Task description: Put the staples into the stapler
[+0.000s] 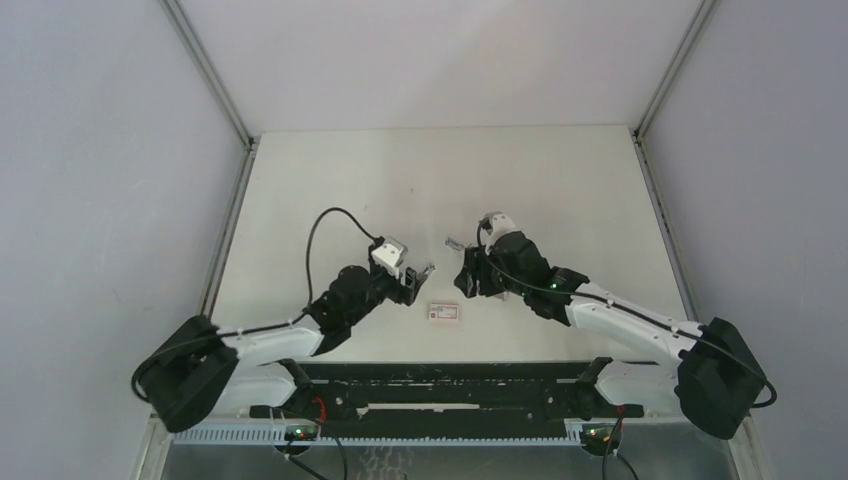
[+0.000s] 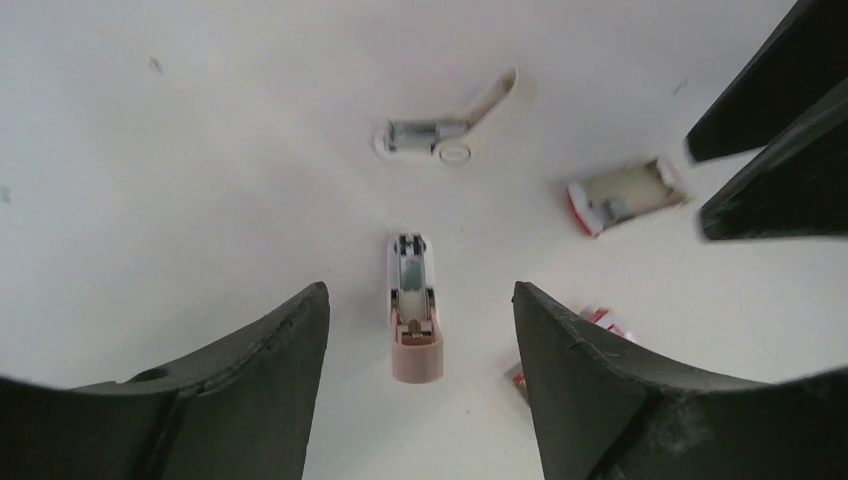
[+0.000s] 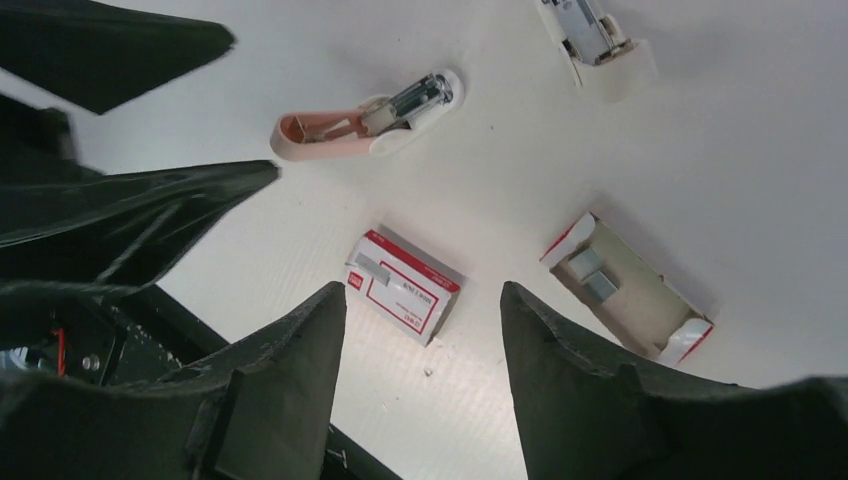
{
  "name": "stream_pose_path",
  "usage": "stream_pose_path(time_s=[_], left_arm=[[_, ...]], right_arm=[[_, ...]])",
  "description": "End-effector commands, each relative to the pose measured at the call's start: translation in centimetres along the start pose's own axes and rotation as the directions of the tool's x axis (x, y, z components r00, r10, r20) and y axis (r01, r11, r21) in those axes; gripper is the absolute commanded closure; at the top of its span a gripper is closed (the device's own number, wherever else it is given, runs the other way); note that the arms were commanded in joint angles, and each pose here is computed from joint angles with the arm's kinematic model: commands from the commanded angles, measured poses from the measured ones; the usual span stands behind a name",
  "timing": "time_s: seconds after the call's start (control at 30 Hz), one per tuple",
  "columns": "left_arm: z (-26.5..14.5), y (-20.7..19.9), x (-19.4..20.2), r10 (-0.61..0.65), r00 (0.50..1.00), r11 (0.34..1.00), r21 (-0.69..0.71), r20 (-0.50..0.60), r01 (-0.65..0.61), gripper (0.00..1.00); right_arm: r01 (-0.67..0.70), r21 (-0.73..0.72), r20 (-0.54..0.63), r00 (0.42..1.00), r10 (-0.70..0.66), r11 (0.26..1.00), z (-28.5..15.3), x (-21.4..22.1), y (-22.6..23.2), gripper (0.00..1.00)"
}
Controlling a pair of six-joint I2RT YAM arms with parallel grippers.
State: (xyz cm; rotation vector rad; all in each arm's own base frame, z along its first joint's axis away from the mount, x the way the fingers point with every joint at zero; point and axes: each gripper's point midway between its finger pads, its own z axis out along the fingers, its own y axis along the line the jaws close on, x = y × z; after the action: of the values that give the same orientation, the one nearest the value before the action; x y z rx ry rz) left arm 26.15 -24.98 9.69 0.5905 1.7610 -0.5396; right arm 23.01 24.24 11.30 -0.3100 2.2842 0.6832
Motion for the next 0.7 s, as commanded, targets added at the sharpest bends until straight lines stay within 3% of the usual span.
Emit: stream_pose_path(time_s=[0.0, 0.13, 0.23, 0.47, 0.67], left_arm=[[-2.0, 1.1, -4.8, -0.095, 0.994, 0.991, -0.094, 0.056, 0.100, 0.25], [-3.6, 2.2, -7.1, -0.203, 0.979, 0.968, -0.148, 0.029, 0.205, 0.21], [-4.3, 1.1, -7.6, -0.330, 0.944, 0.939, -0.091, 0.021, 0.331, 0.21], [-4.7, -3.1, -5.5, -0.600, 0.798, 0.795, 0.062, -0.067, 0.603, 0.23], [-4.9, -5.3, -4.2, -0.635, 0.762, 0.757, 0.092, -0.127, 0.646, 0.24]], right_arm=[[-0.023, 0.069, 0.085, 0.996, 0.017, 0.997, 1.2, -3.3, 0.6, 0.43], [-0.015, 0.052, 0.073, 0.997, 0.011, 0.999, 3.1, -3.6, 1.6, 0.44], [-0.008, 0.059, 0.053, 0.999, 0.005, 0.998, 4.7, -3.8, 2.1, 0.45], [0.008, 0.088, -0.012, 1.000, -0.007, 0.996, 8.3, -3.2, 2.5, 0.45], [0.017, 0.154, -0.041, 0.999, -0.011, 0.988, 10.4, -2.9, 1.5, 0.45]])
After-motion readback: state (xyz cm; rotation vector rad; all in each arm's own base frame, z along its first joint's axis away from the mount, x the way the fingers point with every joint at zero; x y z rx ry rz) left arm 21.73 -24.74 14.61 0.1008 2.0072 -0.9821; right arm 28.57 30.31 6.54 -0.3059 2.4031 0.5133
